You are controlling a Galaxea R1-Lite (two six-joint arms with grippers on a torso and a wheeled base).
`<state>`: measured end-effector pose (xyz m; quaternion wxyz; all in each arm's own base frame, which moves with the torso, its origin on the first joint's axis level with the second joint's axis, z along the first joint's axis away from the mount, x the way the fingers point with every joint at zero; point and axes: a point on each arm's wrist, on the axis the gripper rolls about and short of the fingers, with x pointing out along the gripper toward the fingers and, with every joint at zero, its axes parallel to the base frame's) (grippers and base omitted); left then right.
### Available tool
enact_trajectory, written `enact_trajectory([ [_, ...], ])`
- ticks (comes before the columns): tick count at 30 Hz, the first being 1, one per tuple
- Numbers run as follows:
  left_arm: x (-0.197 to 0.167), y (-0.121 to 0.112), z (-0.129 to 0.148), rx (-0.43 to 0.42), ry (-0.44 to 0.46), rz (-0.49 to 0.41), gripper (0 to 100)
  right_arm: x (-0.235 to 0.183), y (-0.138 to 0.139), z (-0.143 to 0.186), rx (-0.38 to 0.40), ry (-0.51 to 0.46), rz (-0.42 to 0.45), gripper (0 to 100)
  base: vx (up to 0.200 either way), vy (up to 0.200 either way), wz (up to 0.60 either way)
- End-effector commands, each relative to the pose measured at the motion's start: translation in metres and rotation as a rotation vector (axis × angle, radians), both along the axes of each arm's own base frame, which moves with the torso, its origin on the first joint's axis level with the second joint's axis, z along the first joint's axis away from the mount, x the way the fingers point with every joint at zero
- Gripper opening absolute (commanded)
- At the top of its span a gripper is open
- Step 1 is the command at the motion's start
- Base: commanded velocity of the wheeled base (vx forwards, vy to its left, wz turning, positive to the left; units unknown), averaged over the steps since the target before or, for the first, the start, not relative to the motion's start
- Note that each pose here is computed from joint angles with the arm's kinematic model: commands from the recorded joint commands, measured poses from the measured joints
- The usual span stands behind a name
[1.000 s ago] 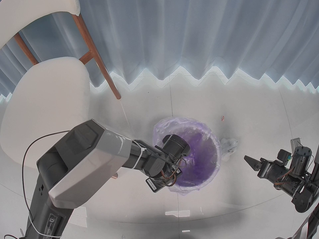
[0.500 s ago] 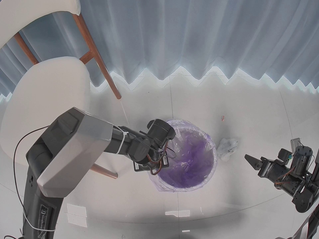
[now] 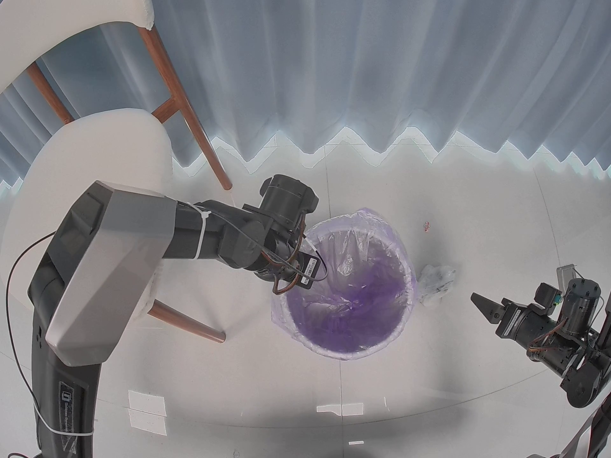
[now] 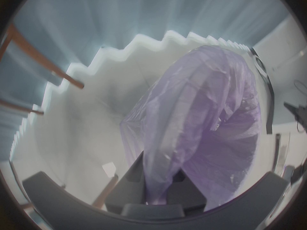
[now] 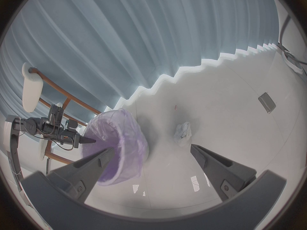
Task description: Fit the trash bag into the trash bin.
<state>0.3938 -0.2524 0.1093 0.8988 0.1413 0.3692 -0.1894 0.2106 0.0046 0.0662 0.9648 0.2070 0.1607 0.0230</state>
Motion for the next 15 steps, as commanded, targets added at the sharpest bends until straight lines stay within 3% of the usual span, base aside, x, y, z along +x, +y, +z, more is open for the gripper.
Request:
enact_trajectory([
  [1, 0.004, 0.001, 0.012, 0.023, -0.071, -0.117, 0, -0.005, 0.000, 0.003, 0.000, -0.014, 0.000, 100, 0.000, 0.000, 0.00],
  [7, 0.011, 0.006, 0.012, 0.111, -0.142, -0.236, 0, -0.005, 0.000, 0.003, 0.000, -0.012, 0.000, 100, 0.000, 0.000, 0.00],
  [15, 0.017, 0.010, 0.002, 0.139, -0.141, -0.245, 0, -0.005, 0.000, 0.003, 0.000, -0.009, 0.000, 100, 0.000, 0.000, 0.00],
])
